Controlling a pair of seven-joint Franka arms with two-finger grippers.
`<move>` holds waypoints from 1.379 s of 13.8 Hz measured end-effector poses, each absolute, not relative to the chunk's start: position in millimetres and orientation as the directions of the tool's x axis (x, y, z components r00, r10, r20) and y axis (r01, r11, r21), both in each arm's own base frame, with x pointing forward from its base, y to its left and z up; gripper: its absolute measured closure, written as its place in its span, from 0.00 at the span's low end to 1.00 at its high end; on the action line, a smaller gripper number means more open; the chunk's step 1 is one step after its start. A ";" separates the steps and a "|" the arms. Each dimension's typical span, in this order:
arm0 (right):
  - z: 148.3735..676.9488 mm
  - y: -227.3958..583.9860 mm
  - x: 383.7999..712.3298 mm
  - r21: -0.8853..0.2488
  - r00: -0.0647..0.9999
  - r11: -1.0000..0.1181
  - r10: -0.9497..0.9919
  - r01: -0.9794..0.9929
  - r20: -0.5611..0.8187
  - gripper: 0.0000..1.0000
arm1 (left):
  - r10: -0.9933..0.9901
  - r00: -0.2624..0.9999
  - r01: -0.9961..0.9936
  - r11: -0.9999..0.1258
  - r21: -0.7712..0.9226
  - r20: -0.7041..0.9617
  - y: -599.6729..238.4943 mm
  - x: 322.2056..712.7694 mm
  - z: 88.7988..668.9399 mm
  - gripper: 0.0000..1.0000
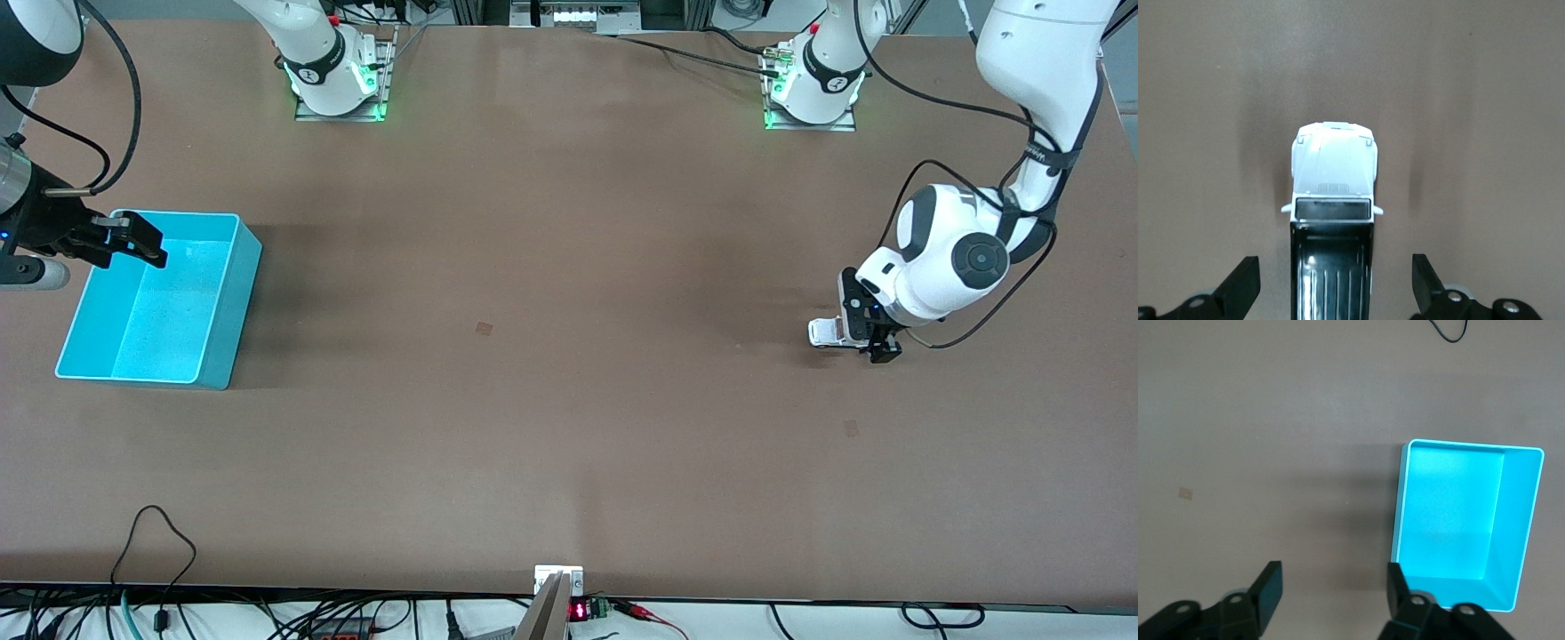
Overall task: Wind and store white jeep toy
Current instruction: 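Grasp the jeep with the left gripper and drag it backward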
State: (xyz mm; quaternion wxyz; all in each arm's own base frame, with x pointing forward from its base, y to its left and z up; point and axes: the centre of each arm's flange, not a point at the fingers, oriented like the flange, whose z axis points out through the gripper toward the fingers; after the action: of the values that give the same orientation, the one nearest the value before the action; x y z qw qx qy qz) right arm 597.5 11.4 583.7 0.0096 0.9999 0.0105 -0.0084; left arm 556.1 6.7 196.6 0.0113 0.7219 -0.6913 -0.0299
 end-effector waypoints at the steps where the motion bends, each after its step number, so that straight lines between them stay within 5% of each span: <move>1: 583.7 12.1 597.5 0.019 1.000 -1.000 0.022 0.022 -0.017 0.13 | -0.999 0.041 -0.997 -0.043 0.059 -0.026 6.2 555.9 194.4 0.07; 3: 583.7 13.0 597.4 0.019 1.000 -1.000 0.024 0.024 -0.017 0.00 | -0.999 0.035 -0.998 -0.036 0.055 -0.025 5.8 556.9 195.4 0.29; 5: 583.8 13.0 597.4 0.019 1.000 -1.000 0.024 0.024 -0.017 0.00 | -1.000 0.000 -0.999 -0.001 0.050 -0.024 6.0 559.2 198.0 0.49; 19: 589.2 17.5 595.2 0.018 1.000 -0.999 0.030 0.030 -0.005 0.00 | -1.000 -0.012 -0.999 0.011 0.052 -0.019 80.1 555.3 197.3 0.50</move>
State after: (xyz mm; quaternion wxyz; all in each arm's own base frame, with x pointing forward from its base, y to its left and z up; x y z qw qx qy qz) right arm 595.2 17.5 589.2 0.0089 0.9998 0.0149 -0.0024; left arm 555.3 80.1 197.3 0.0116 0.7027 -0.7109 -0.0254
